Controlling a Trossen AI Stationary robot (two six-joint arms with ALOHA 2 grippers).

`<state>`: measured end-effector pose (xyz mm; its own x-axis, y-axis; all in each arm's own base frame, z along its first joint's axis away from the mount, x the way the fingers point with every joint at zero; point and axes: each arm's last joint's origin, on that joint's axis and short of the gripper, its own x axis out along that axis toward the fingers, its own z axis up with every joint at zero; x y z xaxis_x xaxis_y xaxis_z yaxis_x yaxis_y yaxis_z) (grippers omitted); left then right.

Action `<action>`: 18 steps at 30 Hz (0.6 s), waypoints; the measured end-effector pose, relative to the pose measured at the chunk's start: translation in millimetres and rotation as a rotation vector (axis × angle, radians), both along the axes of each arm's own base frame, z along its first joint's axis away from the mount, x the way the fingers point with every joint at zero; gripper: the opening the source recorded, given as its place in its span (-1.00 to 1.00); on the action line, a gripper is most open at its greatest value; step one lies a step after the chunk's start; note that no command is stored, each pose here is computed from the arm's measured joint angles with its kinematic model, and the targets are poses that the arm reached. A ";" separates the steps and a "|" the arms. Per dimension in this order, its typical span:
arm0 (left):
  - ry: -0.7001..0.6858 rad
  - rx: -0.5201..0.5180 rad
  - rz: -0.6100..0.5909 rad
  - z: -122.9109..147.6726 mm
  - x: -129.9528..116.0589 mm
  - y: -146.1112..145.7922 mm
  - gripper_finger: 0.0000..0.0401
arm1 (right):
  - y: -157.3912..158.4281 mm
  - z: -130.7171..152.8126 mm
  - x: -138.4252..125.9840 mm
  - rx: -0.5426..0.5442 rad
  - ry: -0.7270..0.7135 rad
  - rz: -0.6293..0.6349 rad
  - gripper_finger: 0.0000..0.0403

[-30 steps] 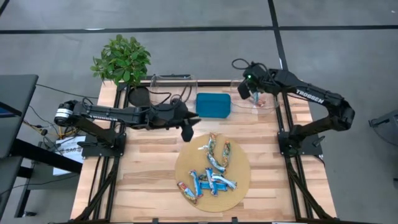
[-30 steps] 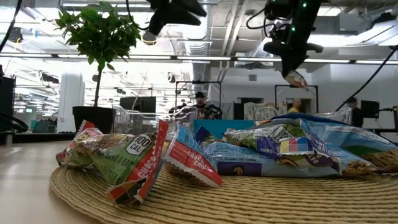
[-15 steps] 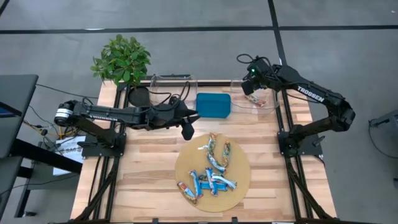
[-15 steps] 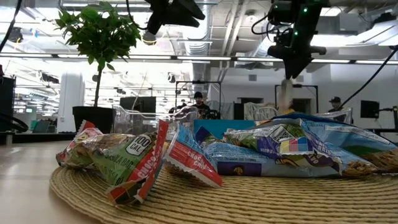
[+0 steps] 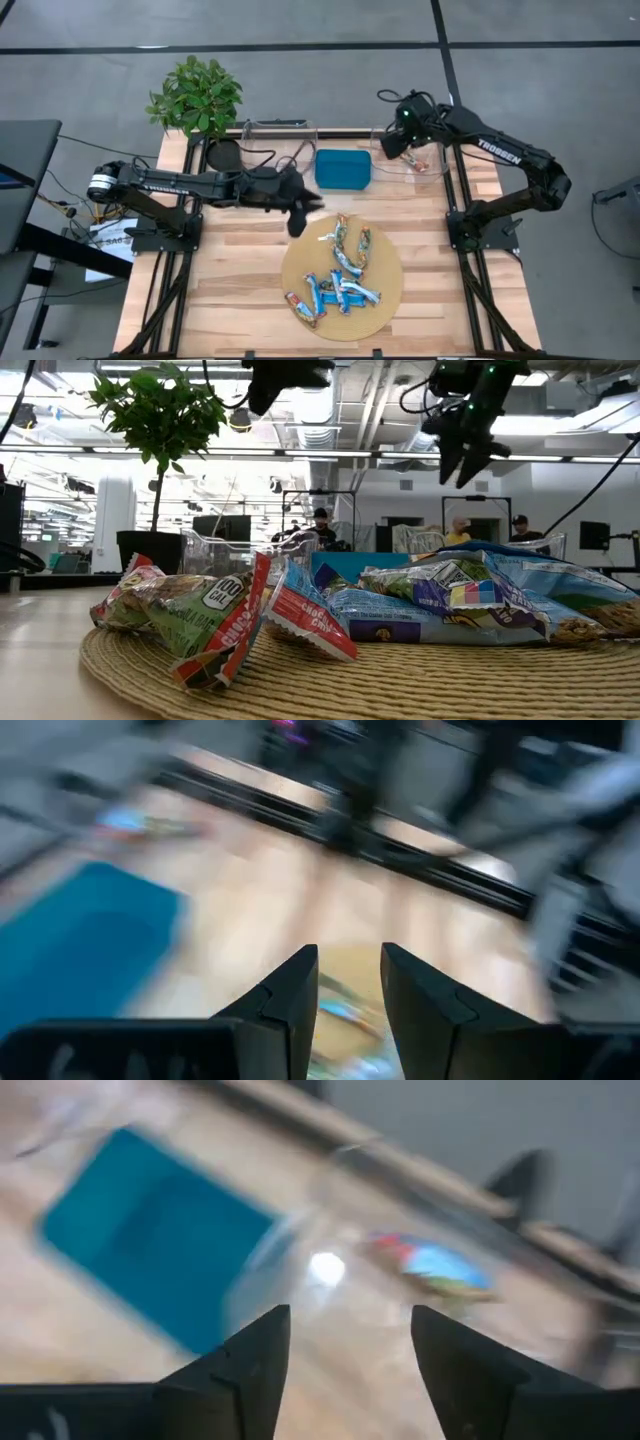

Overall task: Pick and place Granola Bars by type
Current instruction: Put the red granola bar into the right transparent bin

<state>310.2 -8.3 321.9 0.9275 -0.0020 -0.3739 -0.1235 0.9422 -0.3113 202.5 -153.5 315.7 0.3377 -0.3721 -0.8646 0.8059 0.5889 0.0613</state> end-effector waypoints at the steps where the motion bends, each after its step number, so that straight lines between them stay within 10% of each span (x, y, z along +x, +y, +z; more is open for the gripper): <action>1: 0.005 -0.028 -0.069 -0.3 -0.2 -2.3 -0.49 | 3.3 0.3 3.3 0.022 -0.024 0.045 0.02; 7: 0.145 -0.140 -0.369 -11.0 -8.9 -25.7 -0.49 | 32.4 3.4 27.1 0.078 -0.129 0.299 0.01; 18: 0.536 -0.066 -0.570 -66.2 -14.7 -81.3 -0.49 | 121.1 9.8 60.8 0.100 -0.224 0.784 0.01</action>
<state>295.5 -89.7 255.7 0.4696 -0.4613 -0.7528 0.2248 0.8870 -0.4033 263.2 -32.4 325.4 0.6362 0.1187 -0.7623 0.1255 0.9590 0.2541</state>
